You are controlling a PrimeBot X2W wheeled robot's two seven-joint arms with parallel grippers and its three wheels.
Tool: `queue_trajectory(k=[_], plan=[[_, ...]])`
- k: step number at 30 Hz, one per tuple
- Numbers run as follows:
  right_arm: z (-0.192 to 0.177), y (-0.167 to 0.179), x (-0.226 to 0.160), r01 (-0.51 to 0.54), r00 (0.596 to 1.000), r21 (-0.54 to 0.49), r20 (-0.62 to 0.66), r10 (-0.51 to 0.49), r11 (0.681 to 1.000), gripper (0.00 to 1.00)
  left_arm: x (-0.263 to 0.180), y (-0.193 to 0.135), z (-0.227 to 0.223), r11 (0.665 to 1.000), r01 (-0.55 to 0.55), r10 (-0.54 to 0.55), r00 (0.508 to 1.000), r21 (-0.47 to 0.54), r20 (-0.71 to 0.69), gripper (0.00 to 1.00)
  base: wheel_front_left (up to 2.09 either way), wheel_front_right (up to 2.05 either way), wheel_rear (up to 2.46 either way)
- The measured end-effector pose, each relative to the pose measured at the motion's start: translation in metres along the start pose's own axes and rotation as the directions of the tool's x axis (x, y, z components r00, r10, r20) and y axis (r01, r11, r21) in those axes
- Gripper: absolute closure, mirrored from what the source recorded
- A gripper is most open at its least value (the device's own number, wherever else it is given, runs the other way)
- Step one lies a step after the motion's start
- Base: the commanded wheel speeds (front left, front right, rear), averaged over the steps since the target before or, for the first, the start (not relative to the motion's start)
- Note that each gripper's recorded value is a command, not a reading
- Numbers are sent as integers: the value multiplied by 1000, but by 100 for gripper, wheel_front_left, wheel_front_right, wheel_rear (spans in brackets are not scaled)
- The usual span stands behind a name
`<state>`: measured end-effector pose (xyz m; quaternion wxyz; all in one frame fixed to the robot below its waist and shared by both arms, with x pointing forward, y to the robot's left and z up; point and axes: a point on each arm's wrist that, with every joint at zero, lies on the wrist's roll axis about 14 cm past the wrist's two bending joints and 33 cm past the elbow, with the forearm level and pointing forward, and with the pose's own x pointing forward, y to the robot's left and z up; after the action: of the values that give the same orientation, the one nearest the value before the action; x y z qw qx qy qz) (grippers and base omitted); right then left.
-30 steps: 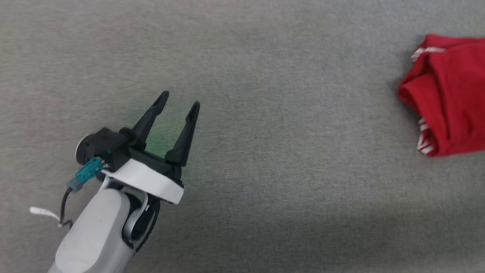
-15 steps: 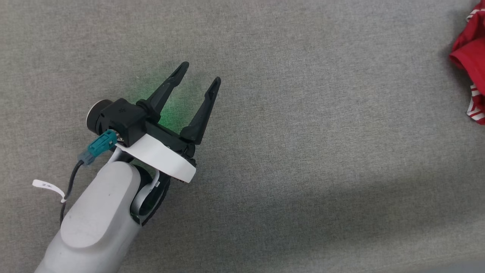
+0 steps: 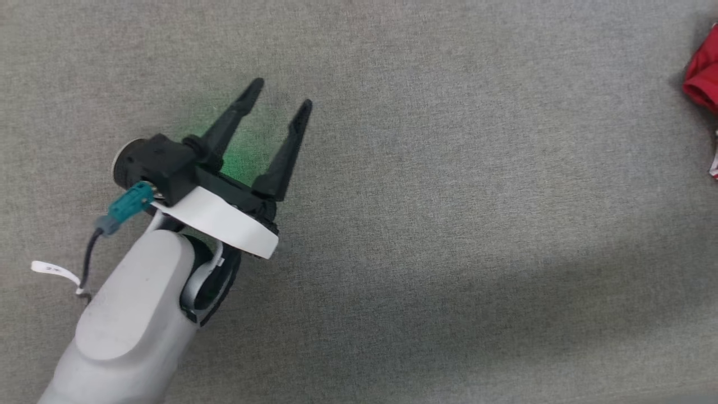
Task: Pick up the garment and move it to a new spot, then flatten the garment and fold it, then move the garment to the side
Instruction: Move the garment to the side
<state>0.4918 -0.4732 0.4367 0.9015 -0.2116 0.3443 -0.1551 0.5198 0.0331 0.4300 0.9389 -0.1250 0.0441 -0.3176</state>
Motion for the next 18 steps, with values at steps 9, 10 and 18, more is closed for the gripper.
queue_trajectory(k=[9,10,18], plan=[[23,-9,-16,-4,996,56,91,-1,998,0,-14,13,27,997,-74,73,995,8,62,0,0,0,0],[27,-10,-18,-6,994,71,108,-1,997,0,-16,13,29,997,-79,79,995,7,66,0,0,0,0],[60,16,-42,-116,961,160,269,70,980,0,-43,26,57,982,-190,189,974,-3,129,0,0,0,0]])
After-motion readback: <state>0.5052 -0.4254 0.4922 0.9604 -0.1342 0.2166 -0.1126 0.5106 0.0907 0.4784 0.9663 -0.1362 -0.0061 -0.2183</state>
